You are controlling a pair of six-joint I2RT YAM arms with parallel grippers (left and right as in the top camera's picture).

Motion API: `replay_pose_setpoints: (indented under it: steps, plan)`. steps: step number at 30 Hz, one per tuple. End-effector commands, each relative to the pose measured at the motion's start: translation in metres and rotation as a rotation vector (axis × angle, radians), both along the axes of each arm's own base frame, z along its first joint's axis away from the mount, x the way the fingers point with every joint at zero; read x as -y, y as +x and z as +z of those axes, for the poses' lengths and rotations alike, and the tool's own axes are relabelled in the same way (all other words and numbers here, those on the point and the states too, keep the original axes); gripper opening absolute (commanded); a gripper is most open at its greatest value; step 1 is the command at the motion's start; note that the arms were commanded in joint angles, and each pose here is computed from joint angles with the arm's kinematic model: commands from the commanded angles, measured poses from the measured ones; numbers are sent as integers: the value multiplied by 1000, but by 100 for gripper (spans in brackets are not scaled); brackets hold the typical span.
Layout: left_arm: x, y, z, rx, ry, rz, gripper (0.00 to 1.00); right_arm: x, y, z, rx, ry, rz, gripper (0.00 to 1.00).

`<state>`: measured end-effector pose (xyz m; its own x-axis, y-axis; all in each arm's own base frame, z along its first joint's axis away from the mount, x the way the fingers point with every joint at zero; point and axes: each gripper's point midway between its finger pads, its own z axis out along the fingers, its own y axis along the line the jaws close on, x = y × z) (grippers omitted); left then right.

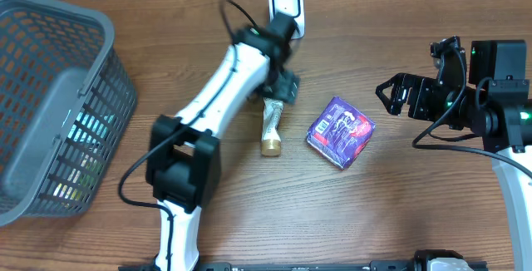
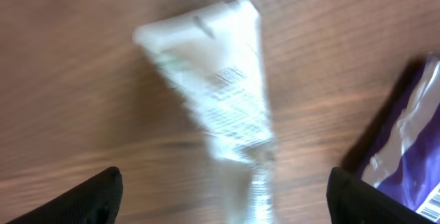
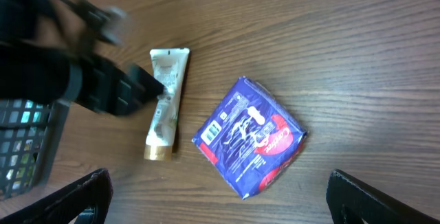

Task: Scan the item barcode
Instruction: 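Place the white tube left of the purple package, release, then reach the left gripper into the basket and grasp the mint-green packet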

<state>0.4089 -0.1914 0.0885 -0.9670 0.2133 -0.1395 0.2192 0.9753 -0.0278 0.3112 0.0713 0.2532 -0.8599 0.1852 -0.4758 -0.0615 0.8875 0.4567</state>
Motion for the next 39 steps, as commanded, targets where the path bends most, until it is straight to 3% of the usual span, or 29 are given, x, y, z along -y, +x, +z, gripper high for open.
replay_pose_setpoints:
  steps: [1,6,12,18,23,27,39]
  plan:
    - [-64,53,76,178,-12,36,83,-2,3,11,33,0,7,100]
    - [-123,55,85,157,28,-19,74,-2,3,11,34,1,7,100]
    - [-173,55,104,175,16,98,69,-2,10,10,42,1,7,100]
    - [-195,40,155,267,15,136,72,-3,13,-3,-7,4,9,100]
    - [-207,25,191,351,63,18,76,-3,15,-4,-5,5,10,100]
    - [-221,17,185,306,133,-20,79,-3,15,-4,-6,5,10,100]
    - [-271,11,156,217,77,104,79,-3,15,-4,-6,5,10,100]
